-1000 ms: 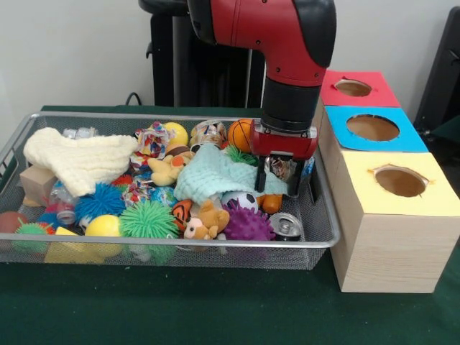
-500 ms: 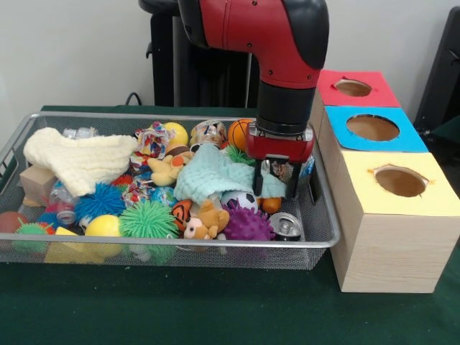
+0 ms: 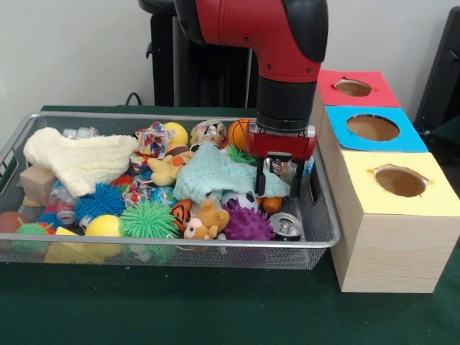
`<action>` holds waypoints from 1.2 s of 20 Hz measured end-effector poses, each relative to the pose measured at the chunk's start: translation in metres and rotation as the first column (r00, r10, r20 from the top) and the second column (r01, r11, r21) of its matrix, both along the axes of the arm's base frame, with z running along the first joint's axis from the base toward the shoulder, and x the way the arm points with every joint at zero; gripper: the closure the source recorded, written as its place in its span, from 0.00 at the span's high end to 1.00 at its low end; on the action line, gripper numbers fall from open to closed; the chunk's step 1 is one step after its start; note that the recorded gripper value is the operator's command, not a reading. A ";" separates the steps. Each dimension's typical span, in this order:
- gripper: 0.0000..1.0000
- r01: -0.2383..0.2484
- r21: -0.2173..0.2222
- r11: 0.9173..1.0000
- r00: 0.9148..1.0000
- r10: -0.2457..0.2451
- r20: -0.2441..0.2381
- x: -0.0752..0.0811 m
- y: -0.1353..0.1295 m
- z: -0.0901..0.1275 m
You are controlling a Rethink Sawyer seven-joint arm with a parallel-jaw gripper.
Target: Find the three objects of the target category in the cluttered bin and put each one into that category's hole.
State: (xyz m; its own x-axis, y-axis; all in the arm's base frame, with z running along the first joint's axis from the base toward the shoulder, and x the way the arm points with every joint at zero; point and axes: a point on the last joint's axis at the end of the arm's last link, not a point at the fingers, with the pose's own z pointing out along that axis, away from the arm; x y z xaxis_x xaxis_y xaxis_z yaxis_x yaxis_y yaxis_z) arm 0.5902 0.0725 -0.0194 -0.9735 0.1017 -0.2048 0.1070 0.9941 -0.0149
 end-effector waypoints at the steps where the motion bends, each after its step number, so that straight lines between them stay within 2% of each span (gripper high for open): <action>1: 1.00 0.000 0.004 1.000 1.000 0.000 0.004 0.002 0.001 0.003; 11: 1.00 -0.019 0.015 1.000 0.999 0.019 0.031 0.012 0.014 0.022; 15: 1.00 -0.023 0.016 1.000 1.000 0.022 0.019 0.008 0.017 0.017; 19: 1.00 -0.041 0.009 0.999 0.999 0.041 -0.014 -0.006 0.026 0.002; 24: 1.00 -0.054 -0.015 0.998 0.999 0.054 -0.008 -0.012 0.028 -0.003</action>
